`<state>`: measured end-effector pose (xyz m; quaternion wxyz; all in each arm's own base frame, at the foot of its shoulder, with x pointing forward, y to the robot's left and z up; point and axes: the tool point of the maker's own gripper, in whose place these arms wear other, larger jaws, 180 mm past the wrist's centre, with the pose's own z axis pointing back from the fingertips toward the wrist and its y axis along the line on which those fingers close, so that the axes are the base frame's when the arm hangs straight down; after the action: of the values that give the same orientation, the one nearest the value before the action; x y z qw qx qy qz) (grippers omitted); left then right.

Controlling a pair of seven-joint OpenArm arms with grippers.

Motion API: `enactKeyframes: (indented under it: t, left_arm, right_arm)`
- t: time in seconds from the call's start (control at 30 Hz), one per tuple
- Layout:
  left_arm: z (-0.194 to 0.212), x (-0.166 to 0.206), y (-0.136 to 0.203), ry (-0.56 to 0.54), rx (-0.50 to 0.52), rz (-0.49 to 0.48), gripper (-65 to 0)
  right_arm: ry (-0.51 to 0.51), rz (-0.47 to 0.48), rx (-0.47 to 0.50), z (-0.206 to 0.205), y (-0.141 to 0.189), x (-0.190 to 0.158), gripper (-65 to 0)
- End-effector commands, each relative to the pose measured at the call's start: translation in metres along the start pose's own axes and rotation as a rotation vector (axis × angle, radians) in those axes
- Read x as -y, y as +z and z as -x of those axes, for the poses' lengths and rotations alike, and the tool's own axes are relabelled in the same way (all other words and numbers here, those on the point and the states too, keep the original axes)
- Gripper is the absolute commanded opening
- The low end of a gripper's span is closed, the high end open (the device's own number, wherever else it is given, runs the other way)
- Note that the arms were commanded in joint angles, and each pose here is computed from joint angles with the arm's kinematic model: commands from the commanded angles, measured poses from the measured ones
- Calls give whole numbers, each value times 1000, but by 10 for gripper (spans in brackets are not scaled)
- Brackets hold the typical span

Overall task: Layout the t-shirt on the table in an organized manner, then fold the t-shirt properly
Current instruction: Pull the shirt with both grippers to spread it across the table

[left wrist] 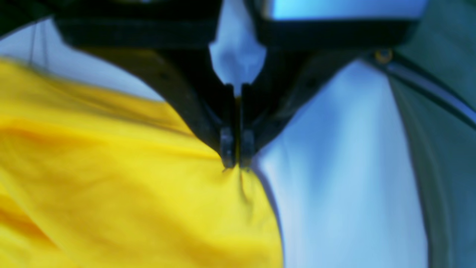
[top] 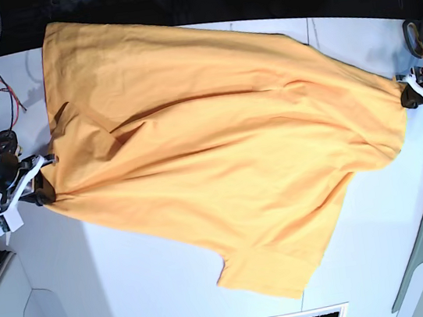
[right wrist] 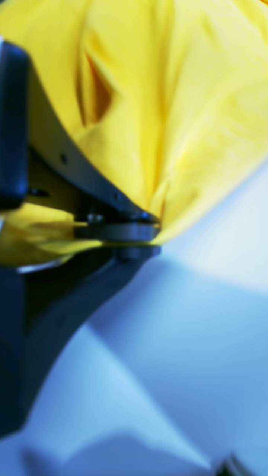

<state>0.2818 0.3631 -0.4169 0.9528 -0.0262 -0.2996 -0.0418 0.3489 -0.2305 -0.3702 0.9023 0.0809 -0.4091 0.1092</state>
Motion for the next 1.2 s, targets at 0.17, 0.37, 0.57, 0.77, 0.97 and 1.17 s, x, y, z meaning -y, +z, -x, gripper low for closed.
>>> enactKeyframes:
  t: [0.17, 0.37, 0.57, 0.77, 0.97, 1.17]
  left_arm:
    - [-82, -27, 8, 9, 146, -31, -650]
    - [-123, 6, -6, -119, 154, 25, -650]
    - [-127, 29, -17, -183, 128, 67, -650]
    - [-122, 28, -11, -133, 95, 105, -484]
    - [-136, 26, 10, -88, 158, 192, -482]
    - [-143, 13, 25, -17, 200, 199, -482]
  right_arm:
    - [63, 92, 45, -27, 21, 41, -650]
    - [71, 116, -13, -16, 26, 51, -650]
    - [22, 70, -13, -8, 24, 39, -304]
    - [-33, 55, 55, -24, 24, 38, -303]
    - [-65, 58, 145, -60, 16, 33, -303]
    - [-174, 45, 204, -82, -15, 33, -303]
